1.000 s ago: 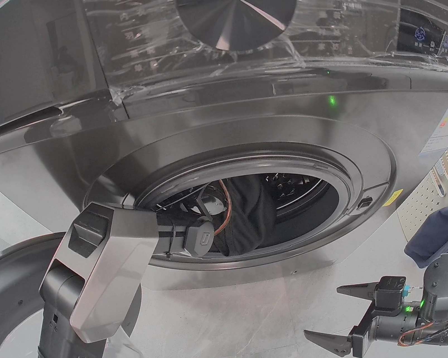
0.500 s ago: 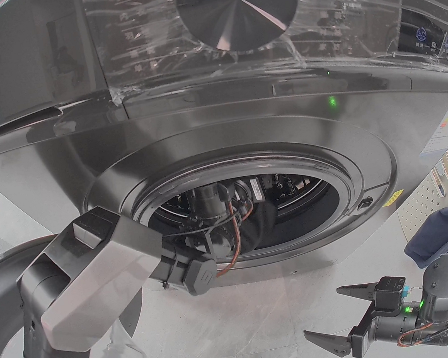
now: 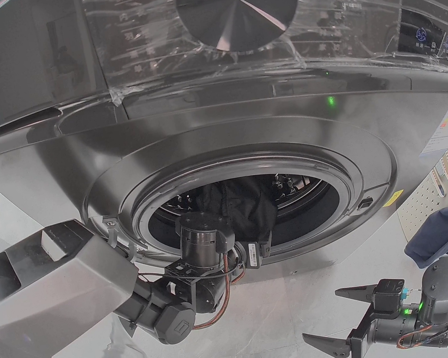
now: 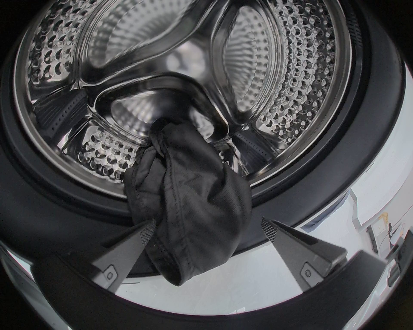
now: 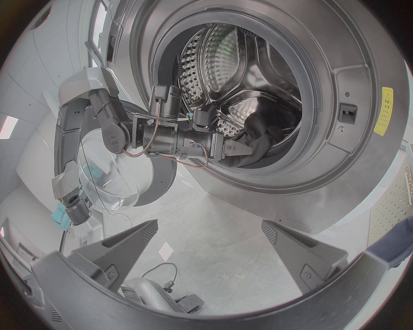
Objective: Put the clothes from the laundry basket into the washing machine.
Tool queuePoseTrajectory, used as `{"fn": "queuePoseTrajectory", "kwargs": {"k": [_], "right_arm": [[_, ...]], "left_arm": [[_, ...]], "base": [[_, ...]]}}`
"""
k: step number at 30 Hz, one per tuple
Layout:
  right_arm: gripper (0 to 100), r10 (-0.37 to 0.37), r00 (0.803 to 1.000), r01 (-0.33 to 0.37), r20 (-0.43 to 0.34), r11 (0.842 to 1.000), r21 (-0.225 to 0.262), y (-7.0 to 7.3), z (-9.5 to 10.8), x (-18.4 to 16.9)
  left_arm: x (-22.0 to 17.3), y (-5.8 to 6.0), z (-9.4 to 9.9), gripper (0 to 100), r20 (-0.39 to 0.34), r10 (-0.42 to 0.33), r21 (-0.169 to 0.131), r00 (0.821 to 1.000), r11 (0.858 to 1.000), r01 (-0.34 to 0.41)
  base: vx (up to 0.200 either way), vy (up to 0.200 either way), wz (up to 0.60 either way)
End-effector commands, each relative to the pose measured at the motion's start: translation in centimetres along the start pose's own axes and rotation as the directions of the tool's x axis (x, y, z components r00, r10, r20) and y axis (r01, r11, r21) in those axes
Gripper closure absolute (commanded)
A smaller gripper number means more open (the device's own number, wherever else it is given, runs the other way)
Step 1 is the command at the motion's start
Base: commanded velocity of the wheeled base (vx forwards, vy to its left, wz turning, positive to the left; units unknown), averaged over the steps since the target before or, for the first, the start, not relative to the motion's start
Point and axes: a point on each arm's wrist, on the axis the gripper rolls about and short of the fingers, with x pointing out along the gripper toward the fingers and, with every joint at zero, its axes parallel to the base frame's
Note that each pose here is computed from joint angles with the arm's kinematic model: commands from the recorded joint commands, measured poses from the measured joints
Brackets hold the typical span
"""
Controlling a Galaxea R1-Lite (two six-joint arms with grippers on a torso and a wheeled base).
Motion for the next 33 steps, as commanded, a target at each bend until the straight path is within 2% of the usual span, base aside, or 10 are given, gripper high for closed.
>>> {"fn": "queuePoseTrajectory", "kwargs": {"k": [1, 2, 3, 7, 12, 17, 19, 22, 25, 33], "right_arm": [[0, 0.001, 1.000, -0.001, -0.014, 1.000, -0.002, 0.0, -0.3, -0.2], [0, 0.001, 1.000, -0.001, -0.014, 1.000, -0.002, 0.0, -0.3, -0.2], [0, 0.001, 1.000, -0.001, -0.014, 1.000, -0.002, 0.0, -0.3, -0.2], [0, 0.001, 1.000, -0.001, -0.014, 1.000, -0.002, 0.0, -0.3, -0.2], [0, 0.000, 1.000, 0.000, -0.010, 1.000, -0.002, 0.0, -0.2, -0.2], [0, 0.000, 1.000, 0.000, -0.010, 1.000, -0.002, 0.0, -0.2, -0.1], [0, -0.001, 1.000, 0.001, -0.009, 1.000, -0.001, 0.0, -0.2, -0.1], [0, -0.006, 1.000, 0.006, -0.008, 1.000, 0.000, -0.1, -0.1, -0.1], [0, -0.006, 1.000, 0.006, -0.010, 1.000, 0.000, -0.1, -0.2, -0.1], [0, -0.007, 1.000, 0.007, -0.009, 1.000, 0.001, -0.2, -0.2, -0.1]], "left_arm": [[0.5, 0.2, -1.1, 0, -0.032, 0.011, 0.009, 0.999, 1.000, -0.010], [0.7, 0.5, -1.4, 0, -0.040, 0.019, 0.011, 0.999, 1.000, -0.019], [1.1, 0.9, -1.7, 100, -0.047, 0.029, 0.014, 0.998, 0.999, -0.029], [2.5, 1.6, -1.9, 100, -0.035, 0.048, 0.007, 0.998, 0.999, -0.048], [3.2, 1.3, -0.7, 100, 0.007, 0.030, -0.005, 1.000, 1.000, -0.030], [3.7, 0.2, 1.7, 100, 0.102, -0.002, -0.043, 0.995, 0.999, 0.007], [3.9, 0.0, 2.8, 100, 0.144, -0.008, -0.074, 0.990, 0.997, 0.019], [4.4, -0.1, 5.1, 100, 0.230, -0.009, -0.129, 0.973, 0.991, 0.040], [5.2, 0.2, 6.5, 100, 0.307, 0.001, -0.156, 0.952, 0.987, 0.049], [8.5, 2.5, 6.4, 100, 0.396, 0.068, -0.177, 0.916, 0.984, 0.004]], "base": [[0.000, 0.000, 0.00], [0.000, 0.000, 0.00], [0.000, 0.000, 0.00], [0.000, 0.000, 0.00], [0.000, 0.000, 0.00], [0.000, 0.000, 0.00], [0.000, 0.000, 0.00], [0.000, 0.000, 0.00], [0.000, 0.000, 0.00], [0.000, 0.000, 0.00]]}}
